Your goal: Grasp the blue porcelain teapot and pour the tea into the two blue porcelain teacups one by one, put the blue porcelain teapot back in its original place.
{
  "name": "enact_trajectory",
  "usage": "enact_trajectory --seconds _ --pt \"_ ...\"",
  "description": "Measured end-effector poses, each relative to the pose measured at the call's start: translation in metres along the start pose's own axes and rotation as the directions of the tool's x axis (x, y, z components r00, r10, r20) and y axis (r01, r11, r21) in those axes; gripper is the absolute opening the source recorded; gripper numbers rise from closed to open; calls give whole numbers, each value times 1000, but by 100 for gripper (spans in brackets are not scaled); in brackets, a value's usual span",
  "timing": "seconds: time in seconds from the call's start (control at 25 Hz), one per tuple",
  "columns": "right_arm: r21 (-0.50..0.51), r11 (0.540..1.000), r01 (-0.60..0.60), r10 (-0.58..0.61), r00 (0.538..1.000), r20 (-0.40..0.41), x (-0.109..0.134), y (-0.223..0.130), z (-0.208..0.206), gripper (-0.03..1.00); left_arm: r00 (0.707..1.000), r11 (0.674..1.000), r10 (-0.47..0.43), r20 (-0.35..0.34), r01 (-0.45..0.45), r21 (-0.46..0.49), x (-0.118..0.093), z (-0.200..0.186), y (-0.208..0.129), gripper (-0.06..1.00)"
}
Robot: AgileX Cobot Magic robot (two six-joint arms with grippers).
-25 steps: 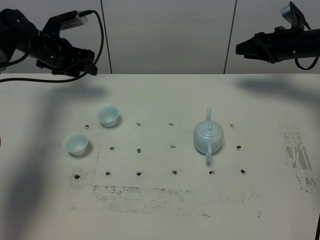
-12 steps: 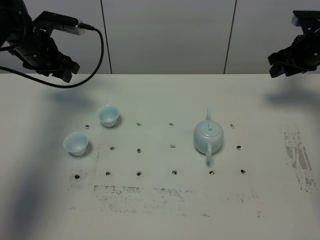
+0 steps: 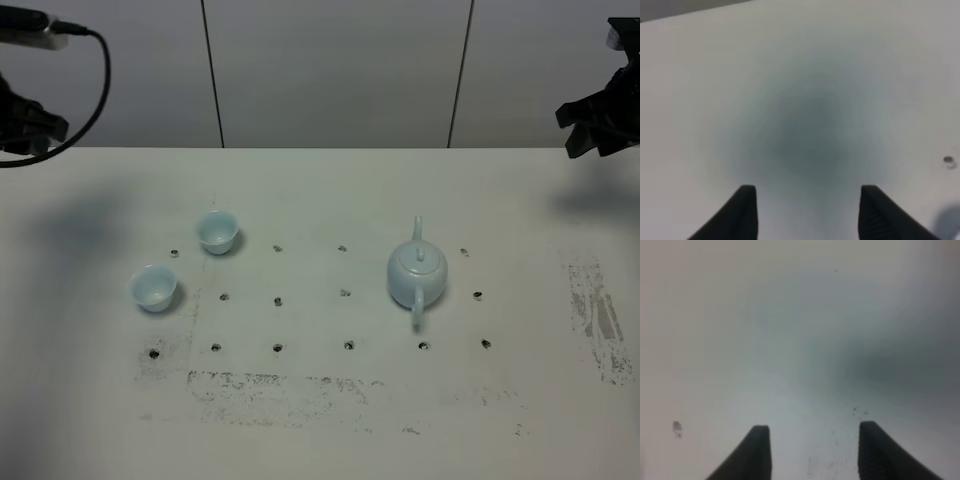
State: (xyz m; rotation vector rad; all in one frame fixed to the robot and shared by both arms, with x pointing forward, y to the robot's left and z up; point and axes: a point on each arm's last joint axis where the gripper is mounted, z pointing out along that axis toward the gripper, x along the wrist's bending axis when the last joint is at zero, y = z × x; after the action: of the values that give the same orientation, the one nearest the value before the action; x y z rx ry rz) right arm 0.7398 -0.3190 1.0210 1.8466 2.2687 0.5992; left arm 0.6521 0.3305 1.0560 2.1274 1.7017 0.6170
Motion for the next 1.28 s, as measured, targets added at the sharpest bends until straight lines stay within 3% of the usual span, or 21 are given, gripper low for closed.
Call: enact_trajectory --seconds 0.24,0.44,0.92,1.28 --pt "27 999 -18 18 1000 -4 9 -15 -23 41 998 997 11 -63 -16 -75 -11 -44 -55 48" --pt "70 996 -47 47 999 -1 17 -43 -28 40 997 993 -48 -68 40 -108 -22 -81 -85 48" --pt "-234 972 -33 62 991 119 28 -67 -76 40 985 985 -166 -49 163 -56 -50 -163 -163 48" --pt "-257 966 4 37 987 155 31 -70 -91 39 981 970 -187 -56 175 -171 -77 -206 -242 44"
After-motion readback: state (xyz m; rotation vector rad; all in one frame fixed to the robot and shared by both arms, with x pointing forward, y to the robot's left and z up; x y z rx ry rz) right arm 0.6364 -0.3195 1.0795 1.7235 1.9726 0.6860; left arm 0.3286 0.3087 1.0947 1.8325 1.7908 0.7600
